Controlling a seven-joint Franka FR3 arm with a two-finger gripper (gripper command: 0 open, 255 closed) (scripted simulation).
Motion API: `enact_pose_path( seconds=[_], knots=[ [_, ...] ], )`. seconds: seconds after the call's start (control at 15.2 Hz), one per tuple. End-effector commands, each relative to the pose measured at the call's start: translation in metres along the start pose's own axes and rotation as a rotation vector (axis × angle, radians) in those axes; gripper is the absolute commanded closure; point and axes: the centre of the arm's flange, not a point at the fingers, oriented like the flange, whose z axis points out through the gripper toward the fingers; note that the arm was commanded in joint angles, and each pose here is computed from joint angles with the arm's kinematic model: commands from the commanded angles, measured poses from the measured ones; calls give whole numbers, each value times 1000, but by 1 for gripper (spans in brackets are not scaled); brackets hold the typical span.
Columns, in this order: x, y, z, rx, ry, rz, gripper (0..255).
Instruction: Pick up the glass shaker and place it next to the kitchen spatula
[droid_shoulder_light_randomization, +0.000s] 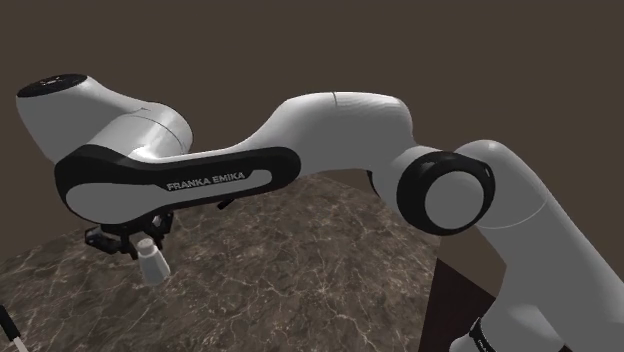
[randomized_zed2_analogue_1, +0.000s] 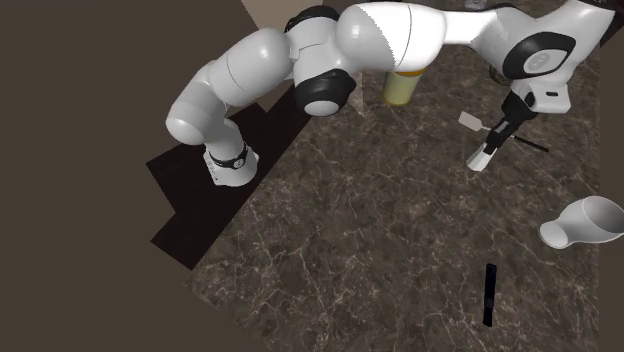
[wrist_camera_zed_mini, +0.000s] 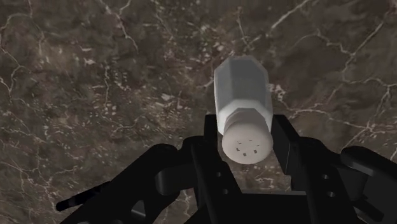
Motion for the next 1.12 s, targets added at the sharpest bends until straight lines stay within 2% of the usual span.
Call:
enact_pose_path(
  seconds=[0.0, 0.2, 0.66, 0.73, 1.06],
  knots=[
    [-2, -1, 11, 0, 0, 0, 255],
    [-4, -2, 25, 0, 0, 0, 255],
    [-4, -2, 25, 0, 0, 0, 255],
    [-4, -2, 25, 0, 0, 0, 0],
    [-4, -2, 25, 0, 0, 0, 0]
  ],
)
